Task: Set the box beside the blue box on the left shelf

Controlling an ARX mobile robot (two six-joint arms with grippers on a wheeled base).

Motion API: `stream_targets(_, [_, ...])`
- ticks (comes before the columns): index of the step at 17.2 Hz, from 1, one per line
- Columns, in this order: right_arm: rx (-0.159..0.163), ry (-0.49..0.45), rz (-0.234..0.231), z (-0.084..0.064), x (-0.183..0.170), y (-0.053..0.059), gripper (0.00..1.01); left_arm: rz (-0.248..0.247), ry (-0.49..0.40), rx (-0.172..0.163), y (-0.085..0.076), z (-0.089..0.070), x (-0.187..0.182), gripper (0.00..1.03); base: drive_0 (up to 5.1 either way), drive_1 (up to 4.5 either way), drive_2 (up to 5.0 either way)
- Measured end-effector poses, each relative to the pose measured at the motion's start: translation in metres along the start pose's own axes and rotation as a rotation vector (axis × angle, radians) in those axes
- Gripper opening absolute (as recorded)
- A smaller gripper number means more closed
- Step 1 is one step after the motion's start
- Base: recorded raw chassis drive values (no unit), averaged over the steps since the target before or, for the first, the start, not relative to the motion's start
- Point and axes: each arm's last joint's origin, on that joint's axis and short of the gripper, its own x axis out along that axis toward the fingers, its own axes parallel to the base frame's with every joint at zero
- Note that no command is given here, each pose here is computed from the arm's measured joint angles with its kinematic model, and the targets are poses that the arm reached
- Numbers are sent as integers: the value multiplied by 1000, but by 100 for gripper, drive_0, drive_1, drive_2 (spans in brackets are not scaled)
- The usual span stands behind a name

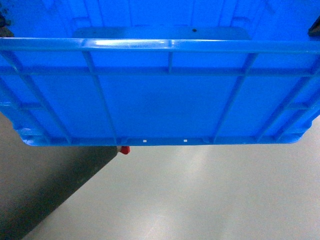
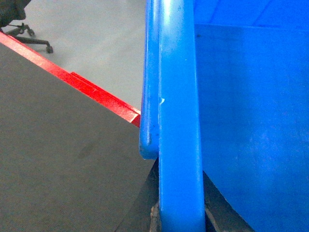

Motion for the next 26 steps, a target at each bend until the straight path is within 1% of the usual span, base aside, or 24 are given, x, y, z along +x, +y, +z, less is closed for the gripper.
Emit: stream_targets(26, [0, 0, 0, 0, 0, 0, 19, 0, 1, 0, 0, 0, 0, 7, -163, -163, -163])
